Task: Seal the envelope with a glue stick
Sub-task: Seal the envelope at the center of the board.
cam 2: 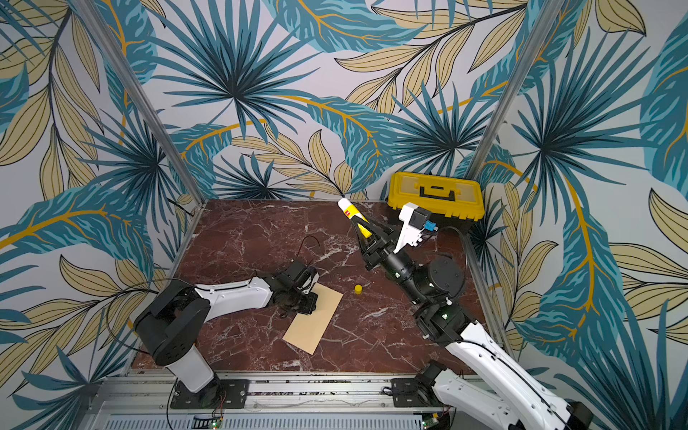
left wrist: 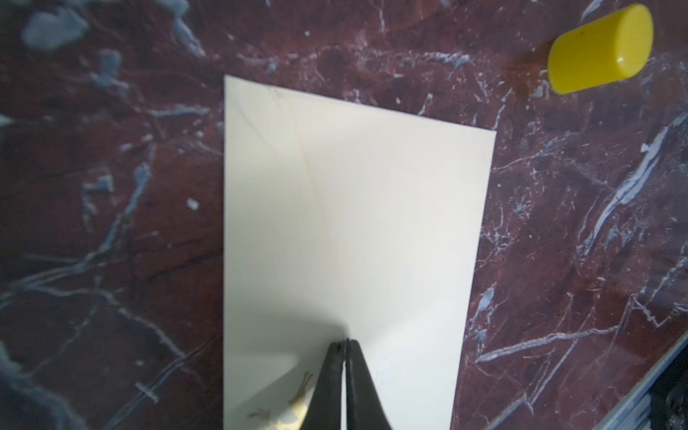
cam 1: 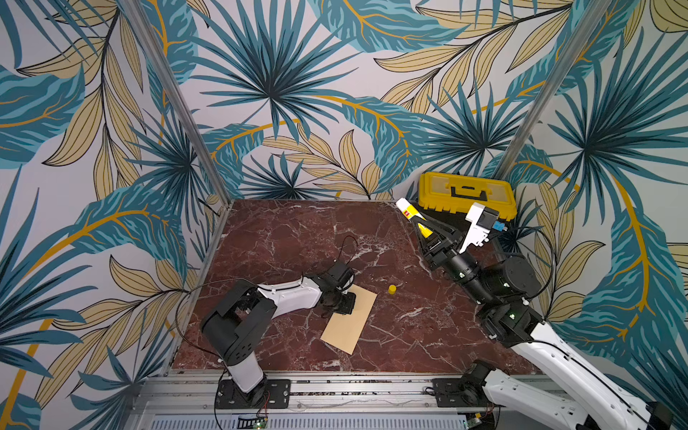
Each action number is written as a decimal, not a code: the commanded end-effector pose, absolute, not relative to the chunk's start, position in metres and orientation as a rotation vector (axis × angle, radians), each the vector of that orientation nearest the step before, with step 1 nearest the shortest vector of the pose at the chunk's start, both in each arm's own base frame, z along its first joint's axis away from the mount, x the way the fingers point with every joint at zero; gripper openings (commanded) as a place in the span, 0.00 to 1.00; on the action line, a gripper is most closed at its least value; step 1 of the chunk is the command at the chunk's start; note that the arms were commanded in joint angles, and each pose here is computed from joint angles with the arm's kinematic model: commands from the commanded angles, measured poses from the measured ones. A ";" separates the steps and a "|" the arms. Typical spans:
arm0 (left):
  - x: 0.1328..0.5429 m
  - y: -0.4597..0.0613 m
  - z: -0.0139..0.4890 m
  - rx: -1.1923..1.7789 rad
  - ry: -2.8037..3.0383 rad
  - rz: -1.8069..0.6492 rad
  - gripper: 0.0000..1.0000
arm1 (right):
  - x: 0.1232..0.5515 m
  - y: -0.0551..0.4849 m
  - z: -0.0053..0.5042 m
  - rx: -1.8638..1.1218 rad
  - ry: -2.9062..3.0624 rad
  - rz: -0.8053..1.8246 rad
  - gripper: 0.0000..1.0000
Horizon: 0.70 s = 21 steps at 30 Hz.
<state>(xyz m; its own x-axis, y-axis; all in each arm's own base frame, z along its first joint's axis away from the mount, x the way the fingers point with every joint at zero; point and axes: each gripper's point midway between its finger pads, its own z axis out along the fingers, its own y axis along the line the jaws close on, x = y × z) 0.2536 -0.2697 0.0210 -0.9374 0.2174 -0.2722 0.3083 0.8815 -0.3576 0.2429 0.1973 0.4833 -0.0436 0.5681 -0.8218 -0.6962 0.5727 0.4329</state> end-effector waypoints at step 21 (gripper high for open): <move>0.215 -0.215 -0.038 0.605 2.978 0.012 0.08 | 0.242 0.196 0.480 -0.128 1.242 1.015 0.00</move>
